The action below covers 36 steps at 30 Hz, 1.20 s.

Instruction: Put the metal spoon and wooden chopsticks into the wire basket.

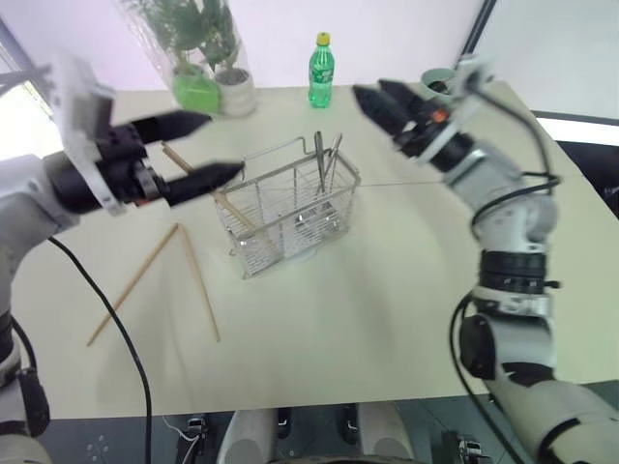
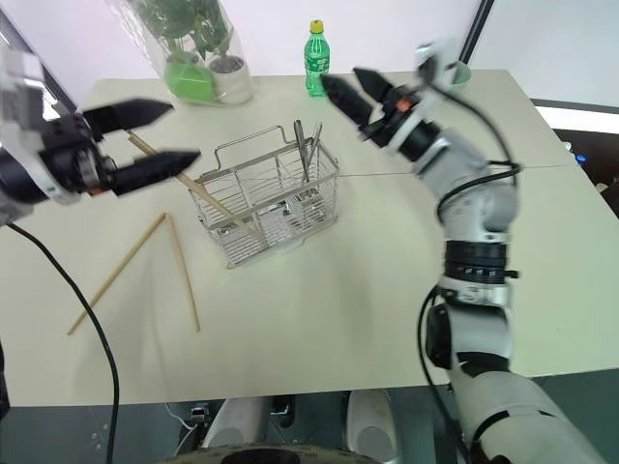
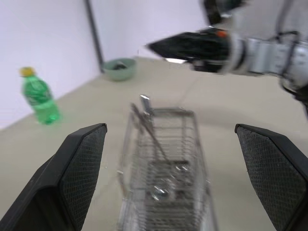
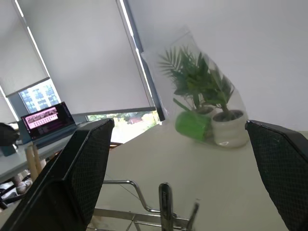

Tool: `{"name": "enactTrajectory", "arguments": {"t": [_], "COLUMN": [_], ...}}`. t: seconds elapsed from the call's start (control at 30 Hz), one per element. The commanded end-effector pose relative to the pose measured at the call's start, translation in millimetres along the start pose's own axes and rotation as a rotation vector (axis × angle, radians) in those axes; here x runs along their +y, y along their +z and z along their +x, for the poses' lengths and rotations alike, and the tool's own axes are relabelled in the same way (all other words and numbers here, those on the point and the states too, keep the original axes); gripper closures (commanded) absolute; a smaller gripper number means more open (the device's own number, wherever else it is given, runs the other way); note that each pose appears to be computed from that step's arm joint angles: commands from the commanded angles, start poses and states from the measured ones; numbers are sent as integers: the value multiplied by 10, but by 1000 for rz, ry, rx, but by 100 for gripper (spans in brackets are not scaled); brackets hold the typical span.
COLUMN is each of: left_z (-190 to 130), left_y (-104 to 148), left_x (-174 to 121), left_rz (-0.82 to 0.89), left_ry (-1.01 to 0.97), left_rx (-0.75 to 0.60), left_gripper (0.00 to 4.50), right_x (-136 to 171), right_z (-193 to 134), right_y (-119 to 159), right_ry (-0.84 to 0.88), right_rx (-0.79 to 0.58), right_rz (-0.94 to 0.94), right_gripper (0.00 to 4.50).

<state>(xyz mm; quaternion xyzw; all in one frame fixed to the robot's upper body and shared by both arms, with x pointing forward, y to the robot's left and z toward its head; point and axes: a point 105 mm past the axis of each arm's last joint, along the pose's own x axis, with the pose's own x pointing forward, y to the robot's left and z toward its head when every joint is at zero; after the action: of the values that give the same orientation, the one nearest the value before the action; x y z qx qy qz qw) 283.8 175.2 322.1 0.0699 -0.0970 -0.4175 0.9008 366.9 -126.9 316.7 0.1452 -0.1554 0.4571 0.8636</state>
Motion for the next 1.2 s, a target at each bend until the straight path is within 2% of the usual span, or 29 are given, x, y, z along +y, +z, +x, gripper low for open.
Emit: {"name": "enactTrajectory", "arguments": {"t": [0.03, 0.1, 0.17, 0.37, 0.5, 0.63, 0.9, 1.2], "left_z": [-176, -320, -522, -840, -971, -1115, -1110, -1038], "left_y": [247, 195, 4, -594, -1029, -1296, -1710, -2209], "left_x": [373, 634, 853, 996, 811, 698, 536, 633], "left_rz": [-19, -62, -65, -43, -78, -106, -142, -147], "left_ry": [215, 359, 493, 597, 500, 461, 375, 392], "left_rx": [-96, -55, 67, 360, 555, 703, 829, 929], "left_gripper": [0, 0, 0, 0, 0, 0, 0, 0], "right_x": [406, 563, 673, 775, 720, 686, 726, 730], "right_z": [-138, -335, -562, -898, -948, -970, -996, -976], "right_y": [406, 327, 130, -253, -340, -360, -297, -219], "right_ry": [237, 336, 395, 416, 355, 326, 326, 307], "right_rx": [-24, 88, 232, 412, 425, 436, 437, 420], "right_rz": [-46, -60, -68, -29, -17, -32, -30, -42], "right_gripper": [3, 3, 3, 3, 3, 3, 3, 3]}}
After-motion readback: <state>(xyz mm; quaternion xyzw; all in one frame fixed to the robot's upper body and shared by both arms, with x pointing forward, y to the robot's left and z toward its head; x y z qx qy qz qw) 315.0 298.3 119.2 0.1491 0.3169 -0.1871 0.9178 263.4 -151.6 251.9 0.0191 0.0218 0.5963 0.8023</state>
